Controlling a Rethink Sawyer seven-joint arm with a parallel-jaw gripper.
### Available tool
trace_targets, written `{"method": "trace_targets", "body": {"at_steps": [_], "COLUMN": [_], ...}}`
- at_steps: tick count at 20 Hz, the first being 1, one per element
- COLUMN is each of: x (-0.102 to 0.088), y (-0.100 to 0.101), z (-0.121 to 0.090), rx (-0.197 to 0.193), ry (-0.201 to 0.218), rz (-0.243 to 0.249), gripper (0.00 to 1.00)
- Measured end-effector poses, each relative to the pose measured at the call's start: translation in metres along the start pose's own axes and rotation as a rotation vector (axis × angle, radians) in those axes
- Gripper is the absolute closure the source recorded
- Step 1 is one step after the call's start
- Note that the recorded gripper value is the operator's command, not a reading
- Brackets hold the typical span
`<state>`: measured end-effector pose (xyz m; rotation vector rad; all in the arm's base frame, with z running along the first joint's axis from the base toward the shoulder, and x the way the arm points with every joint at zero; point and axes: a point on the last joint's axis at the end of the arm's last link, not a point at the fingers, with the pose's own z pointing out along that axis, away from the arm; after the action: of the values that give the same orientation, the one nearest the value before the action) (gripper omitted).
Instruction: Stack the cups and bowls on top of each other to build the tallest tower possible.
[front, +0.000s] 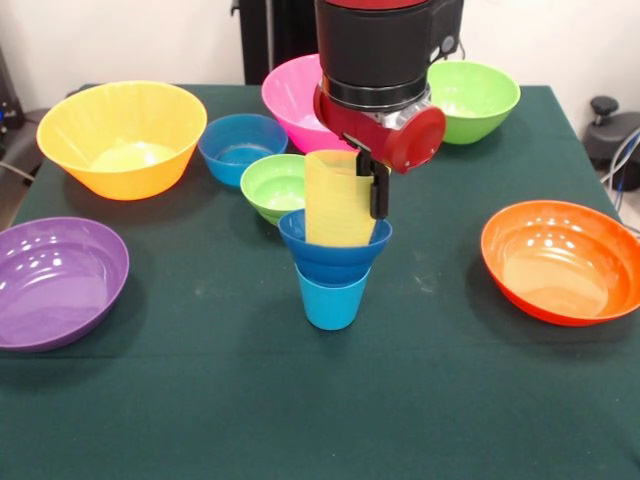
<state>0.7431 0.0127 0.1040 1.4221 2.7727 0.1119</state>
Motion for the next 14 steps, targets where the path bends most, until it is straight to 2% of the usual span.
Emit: {"method": "trace_targets", "body": {"at_steps": [14], "x": [0.011], "y": [-0.005], "z": [0.009], "rx": [-0.004], "ry": [0.001], "rz": [-0.006], "gripper": [1.0]}}
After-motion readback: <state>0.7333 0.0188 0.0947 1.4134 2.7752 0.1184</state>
